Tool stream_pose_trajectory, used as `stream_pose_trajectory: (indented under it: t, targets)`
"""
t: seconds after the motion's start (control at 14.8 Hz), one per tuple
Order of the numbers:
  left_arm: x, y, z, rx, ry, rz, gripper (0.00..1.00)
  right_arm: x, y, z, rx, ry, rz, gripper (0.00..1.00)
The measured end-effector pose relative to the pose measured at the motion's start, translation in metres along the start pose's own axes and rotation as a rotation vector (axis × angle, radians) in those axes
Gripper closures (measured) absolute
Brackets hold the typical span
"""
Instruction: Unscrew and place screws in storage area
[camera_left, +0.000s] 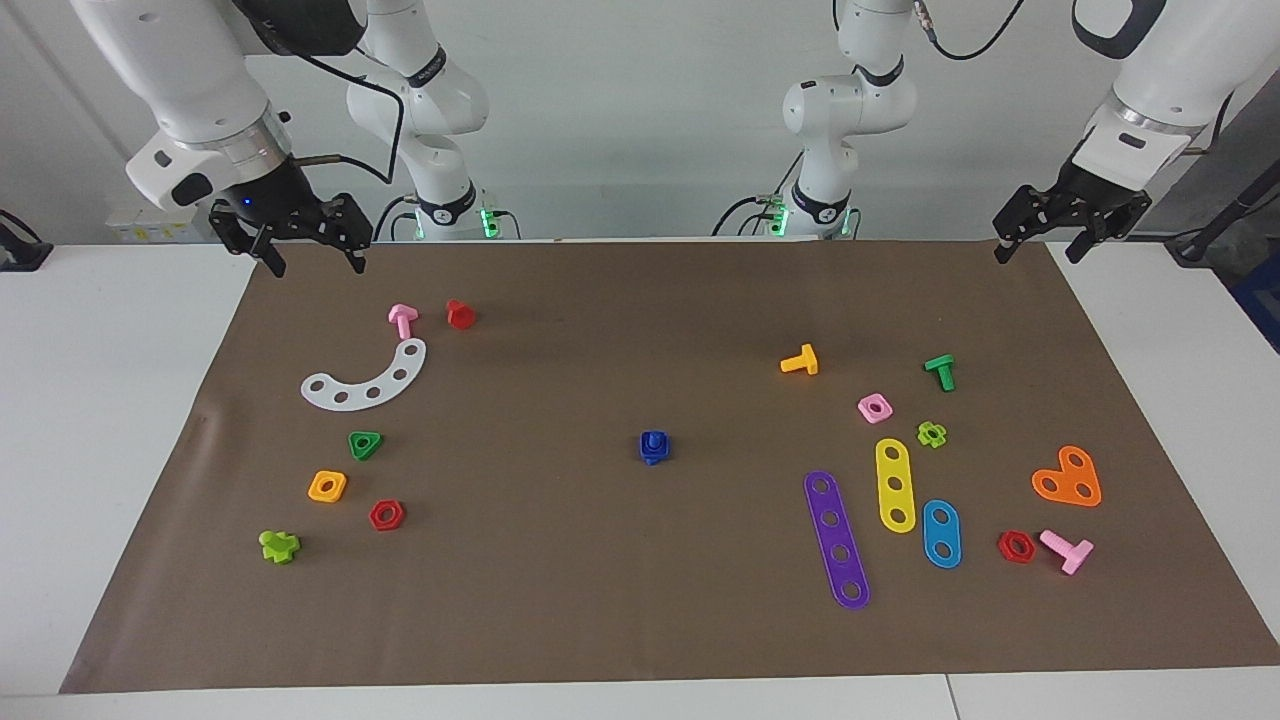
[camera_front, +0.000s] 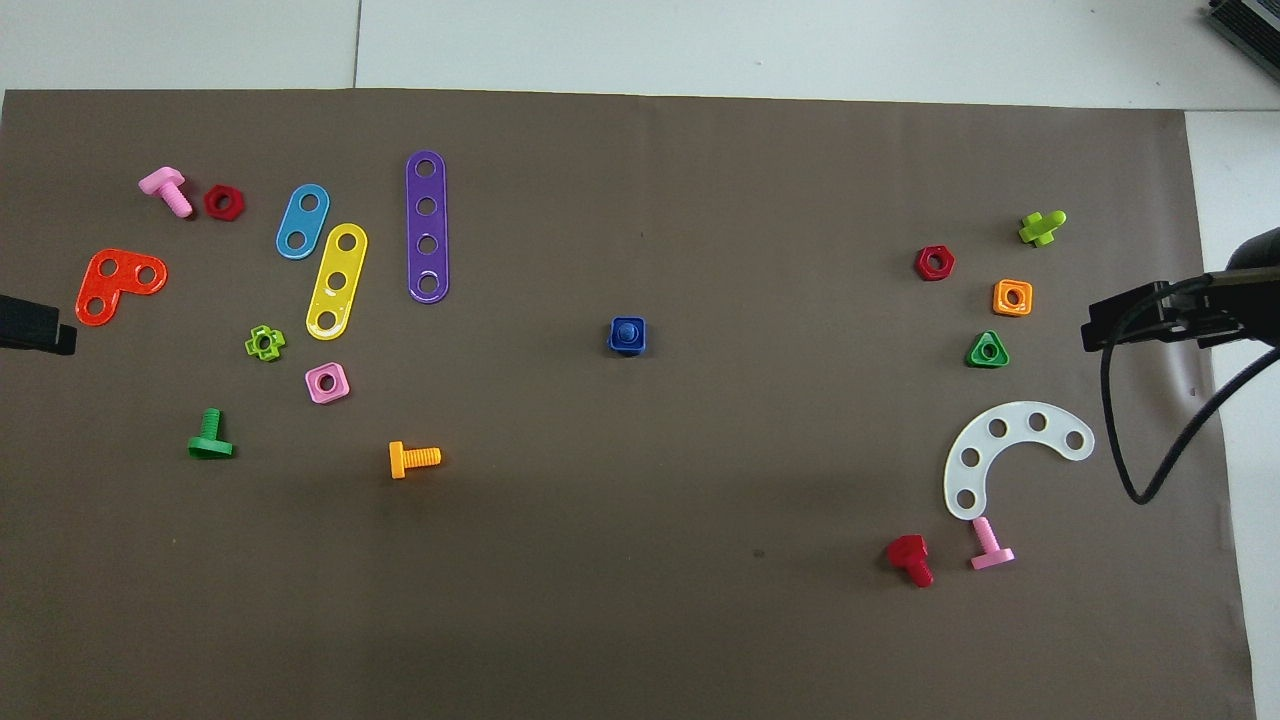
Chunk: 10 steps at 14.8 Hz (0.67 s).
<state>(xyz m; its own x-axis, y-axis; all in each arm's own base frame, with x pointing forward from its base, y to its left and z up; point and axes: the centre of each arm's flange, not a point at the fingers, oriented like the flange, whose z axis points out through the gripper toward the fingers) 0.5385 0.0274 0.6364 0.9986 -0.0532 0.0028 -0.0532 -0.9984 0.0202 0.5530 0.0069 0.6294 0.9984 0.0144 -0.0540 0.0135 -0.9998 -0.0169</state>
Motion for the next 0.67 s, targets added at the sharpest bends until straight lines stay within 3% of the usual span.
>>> stream_pose_trajectory:
  t: [0.2,0.47,0.67]
  targets:
    - [0.001,0.017,0.001,0.0,-0.001,0.015,0.0,0.0,0.0,0.0,0.0,0.0,0.0,0.0]
    - [0.004,0.083,0.003,0.001,0.005,0.107,0.0,0.0,0.0,0.0,0.0,0.0,0.0,0.0]
    - [0.009,0.134,0.014,-0.002,0.062,0.181,0.0,0.0,0.0,0.0,0.0,0.0,0.0,0.0]
